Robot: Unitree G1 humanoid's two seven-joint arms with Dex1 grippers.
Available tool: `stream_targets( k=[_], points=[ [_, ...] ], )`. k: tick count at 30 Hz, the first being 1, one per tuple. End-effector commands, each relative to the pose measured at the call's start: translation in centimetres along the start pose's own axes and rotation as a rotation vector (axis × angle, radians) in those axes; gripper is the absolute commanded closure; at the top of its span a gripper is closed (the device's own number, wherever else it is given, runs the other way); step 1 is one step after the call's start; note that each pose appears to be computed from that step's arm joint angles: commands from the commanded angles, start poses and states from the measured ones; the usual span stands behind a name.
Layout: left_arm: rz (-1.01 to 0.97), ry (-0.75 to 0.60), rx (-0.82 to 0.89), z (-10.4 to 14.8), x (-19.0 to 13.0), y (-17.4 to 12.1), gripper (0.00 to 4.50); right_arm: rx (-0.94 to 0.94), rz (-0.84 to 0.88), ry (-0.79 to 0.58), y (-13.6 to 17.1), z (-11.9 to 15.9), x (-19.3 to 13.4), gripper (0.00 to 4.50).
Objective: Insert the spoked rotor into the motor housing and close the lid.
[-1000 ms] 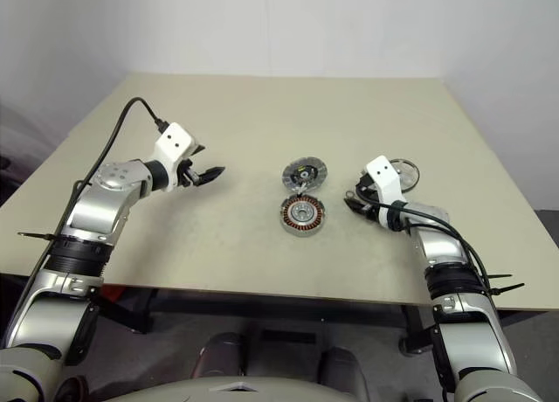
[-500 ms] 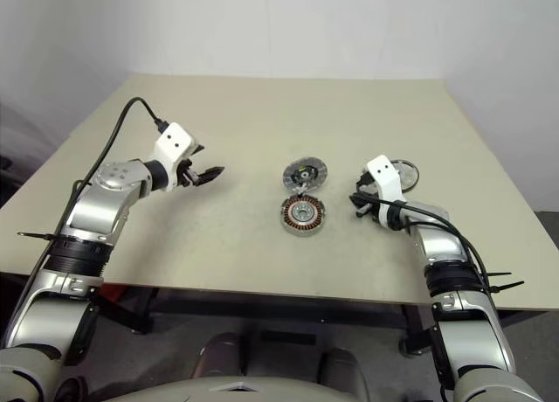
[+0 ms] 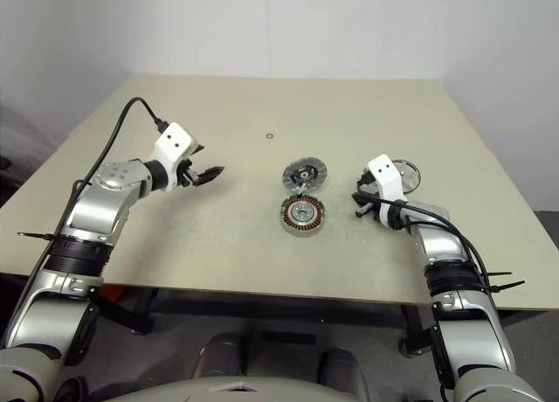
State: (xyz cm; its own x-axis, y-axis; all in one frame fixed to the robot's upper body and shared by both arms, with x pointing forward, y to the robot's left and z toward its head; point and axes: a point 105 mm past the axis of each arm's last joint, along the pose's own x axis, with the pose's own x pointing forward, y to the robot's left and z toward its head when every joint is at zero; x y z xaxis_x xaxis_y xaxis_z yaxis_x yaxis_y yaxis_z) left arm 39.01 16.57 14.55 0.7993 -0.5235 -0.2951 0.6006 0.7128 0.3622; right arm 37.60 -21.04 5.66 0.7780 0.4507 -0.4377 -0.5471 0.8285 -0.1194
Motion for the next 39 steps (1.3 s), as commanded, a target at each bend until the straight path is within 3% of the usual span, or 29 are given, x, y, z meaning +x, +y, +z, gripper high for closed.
stream_targets(
  k=[1, 39],
  points=[
    [0.027, -0.047, 0.04, 1.57, -0.43, 0.76, 0.68, -0.022, -0.036, -0.042, -0.99, 1.57, -0.44, 4.48],
    [0.021, -0.059, 0.032, 1.65, 0.04, 0.35, 0.68, -0.029, -0.073, -0.072, -1.65, 2.2, -0.78, 4.48]
  ],
)
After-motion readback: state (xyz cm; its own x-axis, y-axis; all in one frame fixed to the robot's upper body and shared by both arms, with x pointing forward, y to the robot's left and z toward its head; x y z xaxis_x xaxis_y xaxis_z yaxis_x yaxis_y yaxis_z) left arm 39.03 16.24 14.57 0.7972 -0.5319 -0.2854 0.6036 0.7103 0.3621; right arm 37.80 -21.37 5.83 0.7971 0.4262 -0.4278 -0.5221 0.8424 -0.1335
